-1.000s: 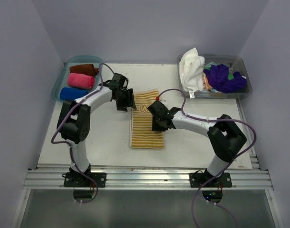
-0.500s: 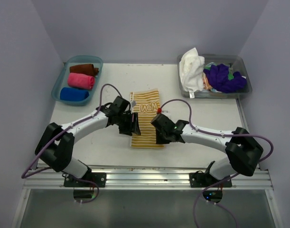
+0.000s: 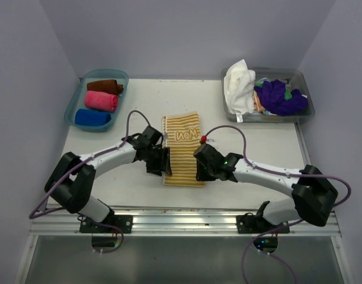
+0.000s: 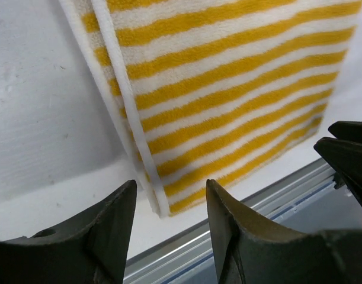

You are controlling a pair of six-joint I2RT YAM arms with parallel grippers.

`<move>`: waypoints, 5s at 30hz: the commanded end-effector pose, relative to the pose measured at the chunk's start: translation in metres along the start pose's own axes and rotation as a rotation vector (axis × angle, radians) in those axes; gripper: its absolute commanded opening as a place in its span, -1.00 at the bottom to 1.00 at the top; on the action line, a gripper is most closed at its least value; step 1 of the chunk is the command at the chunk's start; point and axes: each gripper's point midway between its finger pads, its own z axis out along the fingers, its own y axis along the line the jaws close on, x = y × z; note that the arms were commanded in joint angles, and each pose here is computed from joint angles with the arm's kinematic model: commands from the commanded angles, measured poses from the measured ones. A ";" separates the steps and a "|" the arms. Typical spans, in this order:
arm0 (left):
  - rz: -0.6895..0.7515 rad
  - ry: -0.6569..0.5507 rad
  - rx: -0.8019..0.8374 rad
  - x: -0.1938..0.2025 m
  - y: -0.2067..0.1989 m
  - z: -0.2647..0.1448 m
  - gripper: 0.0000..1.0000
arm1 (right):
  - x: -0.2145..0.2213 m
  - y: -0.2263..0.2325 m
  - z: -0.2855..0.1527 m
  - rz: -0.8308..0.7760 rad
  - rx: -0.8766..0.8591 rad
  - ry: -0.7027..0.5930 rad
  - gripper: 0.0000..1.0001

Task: Roll the towels
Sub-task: Fold the towel, then roll the towel

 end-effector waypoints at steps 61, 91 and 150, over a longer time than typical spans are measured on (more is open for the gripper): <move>-0.052 -0.128 0.088 0.005 -0.031 -0.029 -1.00 | -0.033 0.008 -0.030 -0.016 -0.039 -0.134 -1.00; -0.173 -0.196 0.007 -0.093 -0.013 -0.016 -1.00 | -0.112 -0.018 0.026 0.046 0.121 -0.133 -0.93; -0.028 -0.177 -0.102 -0.123 0.002 0.013 -0.73 | -0.008 0.058 0.029 0.050 -0.082 0.026 -0.69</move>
